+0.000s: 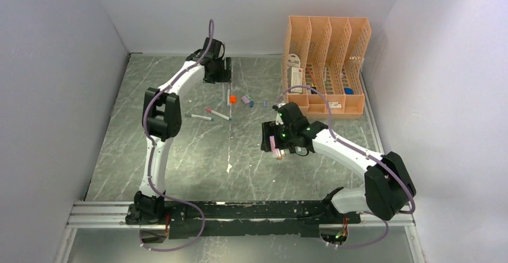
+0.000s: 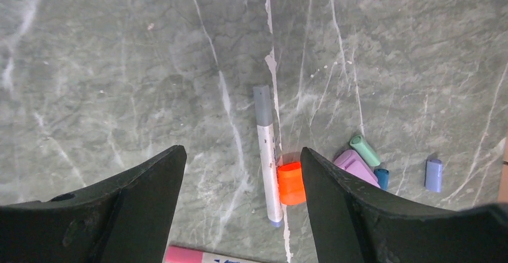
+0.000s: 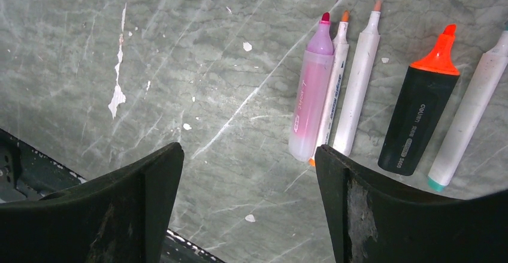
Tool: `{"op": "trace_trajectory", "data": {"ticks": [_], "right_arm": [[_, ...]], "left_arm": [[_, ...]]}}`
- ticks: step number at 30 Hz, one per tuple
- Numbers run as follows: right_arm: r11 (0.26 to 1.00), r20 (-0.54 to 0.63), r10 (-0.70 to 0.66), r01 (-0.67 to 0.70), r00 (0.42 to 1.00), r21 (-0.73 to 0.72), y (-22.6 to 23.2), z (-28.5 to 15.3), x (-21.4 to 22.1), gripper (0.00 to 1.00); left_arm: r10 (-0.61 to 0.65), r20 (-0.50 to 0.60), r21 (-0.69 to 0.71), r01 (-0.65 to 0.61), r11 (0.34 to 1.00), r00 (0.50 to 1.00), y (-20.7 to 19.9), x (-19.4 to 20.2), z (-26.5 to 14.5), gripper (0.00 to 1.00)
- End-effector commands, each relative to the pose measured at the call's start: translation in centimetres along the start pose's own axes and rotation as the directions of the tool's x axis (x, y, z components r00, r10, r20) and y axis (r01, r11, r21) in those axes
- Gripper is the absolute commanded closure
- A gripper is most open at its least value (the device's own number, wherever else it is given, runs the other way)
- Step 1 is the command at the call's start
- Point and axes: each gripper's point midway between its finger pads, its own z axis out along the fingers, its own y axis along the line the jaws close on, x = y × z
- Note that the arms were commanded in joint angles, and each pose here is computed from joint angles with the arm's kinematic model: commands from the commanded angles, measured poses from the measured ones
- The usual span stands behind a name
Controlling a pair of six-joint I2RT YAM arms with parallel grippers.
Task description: Open the pen caps
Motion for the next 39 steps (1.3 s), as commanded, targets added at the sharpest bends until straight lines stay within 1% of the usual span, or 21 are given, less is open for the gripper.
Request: {"op": "trace_trajectory", "data": {"ticks": [1, 11, 22, 27, 35, 37, 39], "right_arm": [[1.000, 0.043, -0.010, 0.011, 0.999, -0.020, 0.4, -0.9, -1.0, 0.19], [1.000, 0.055, 0.002, -0.001, 0.998, -0.020, 0.2, -1.4, -0.5, 0.19], [1.000, 0.069, -0.002, 0.003, 0.998, -0.013, 0.0, -1.8, -0.5, 0.19], [1.000, 0.078, -0.002, 0.002, 0.997, -0.008, 0.0, -2.4, -0.7, 0.19], [1.000, 0.098, -0.002, 0.002, 0.995, 0.000, 0.0, -3.4, -1.1, 0.19], [1.000, 0.101, -0.003, 0.003, 0.995, 0.007, -0.1, -3.7, -1.2, 0.20], [1.000, 0.110, -0.010, 0.008, 0.994, 0.020, -0.2, -4.1, -1.4, 0.20]], "left_arm": [[0.007, 0.030, -0.008, -0.007, 1.000, 1.000, -0.7, -0.4, 0.9, 0.18], [0.031, -0.030, -0.070, -0.033, 0.997, 0.999, -0.7, 2.3, 3.6, 0.22], [0.071, -0.080, -0.137, -0.081, 0.987, 0.994, 0.2, 4.9, 4.7, 0.24], [0.071, -0.096, -0.152, -0.085, 0.985, 0.993, 0.7, 5.9, 5.0, 0.28], [0.076, -0.127, -0.194, -0.099, 0.976, 0.989, 2.0, 7.5, 5.2, 0.40], [0.075, -0.130, -0.199, -0.100, 0.975, 0.989, 2.2, 7.8, 5.0, 0.47], [0.071, -0.130, -0.198, -0.096, 0.976, 0.989, 2.4, 7.9, 4.6, 0.58]]}}
